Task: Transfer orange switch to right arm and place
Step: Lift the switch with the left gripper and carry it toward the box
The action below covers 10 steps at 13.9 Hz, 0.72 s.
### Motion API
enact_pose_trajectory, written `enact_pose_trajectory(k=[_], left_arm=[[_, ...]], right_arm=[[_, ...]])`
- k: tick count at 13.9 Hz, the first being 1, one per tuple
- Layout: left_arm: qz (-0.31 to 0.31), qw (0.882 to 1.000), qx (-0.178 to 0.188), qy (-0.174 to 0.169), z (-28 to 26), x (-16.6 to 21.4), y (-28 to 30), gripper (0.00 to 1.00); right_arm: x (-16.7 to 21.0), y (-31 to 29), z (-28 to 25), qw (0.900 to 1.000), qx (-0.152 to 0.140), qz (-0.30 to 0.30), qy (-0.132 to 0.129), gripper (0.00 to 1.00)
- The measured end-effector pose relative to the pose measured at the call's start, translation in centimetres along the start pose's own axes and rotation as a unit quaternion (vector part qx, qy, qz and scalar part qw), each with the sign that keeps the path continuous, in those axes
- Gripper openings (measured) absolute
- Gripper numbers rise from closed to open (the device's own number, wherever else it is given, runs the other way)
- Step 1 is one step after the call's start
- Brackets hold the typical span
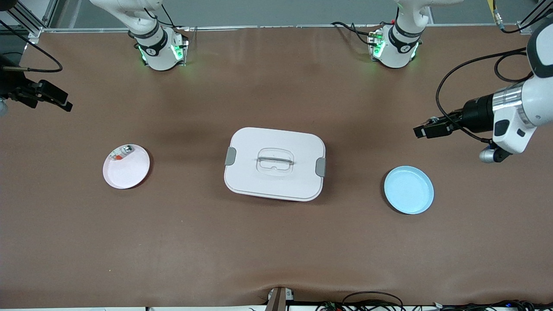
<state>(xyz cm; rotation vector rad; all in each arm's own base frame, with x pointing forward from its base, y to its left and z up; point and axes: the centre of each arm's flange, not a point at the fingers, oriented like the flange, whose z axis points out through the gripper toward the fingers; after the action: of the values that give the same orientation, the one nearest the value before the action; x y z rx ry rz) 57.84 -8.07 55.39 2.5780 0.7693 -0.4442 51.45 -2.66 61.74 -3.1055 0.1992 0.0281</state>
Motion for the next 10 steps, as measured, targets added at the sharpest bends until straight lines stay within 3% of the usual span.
enact_pose_trajectory(k=[4,7,10], left_arm=[[-0.048,0.998,-0.044,-0.021,-1.2,-4.4,2.8,0.72],[-0.103,0.992,-0.066,-0.009,-0.8,-8.5,7.1,0.72],[-0.156,0.984,-0.091,-0.001,0.7,-11.8,10.9,0.72]], right_arm=[[0.0,-0.4,0.0,1.0,-0.001,-0.004,-0.001,1.0],[0.0,-0.8,1.4,0.999,-0.002,-0.008,-0.037,1.0],[0.5,-2.2,1.9,0.998,-0.003,-0.027,-0.049,1.0]])
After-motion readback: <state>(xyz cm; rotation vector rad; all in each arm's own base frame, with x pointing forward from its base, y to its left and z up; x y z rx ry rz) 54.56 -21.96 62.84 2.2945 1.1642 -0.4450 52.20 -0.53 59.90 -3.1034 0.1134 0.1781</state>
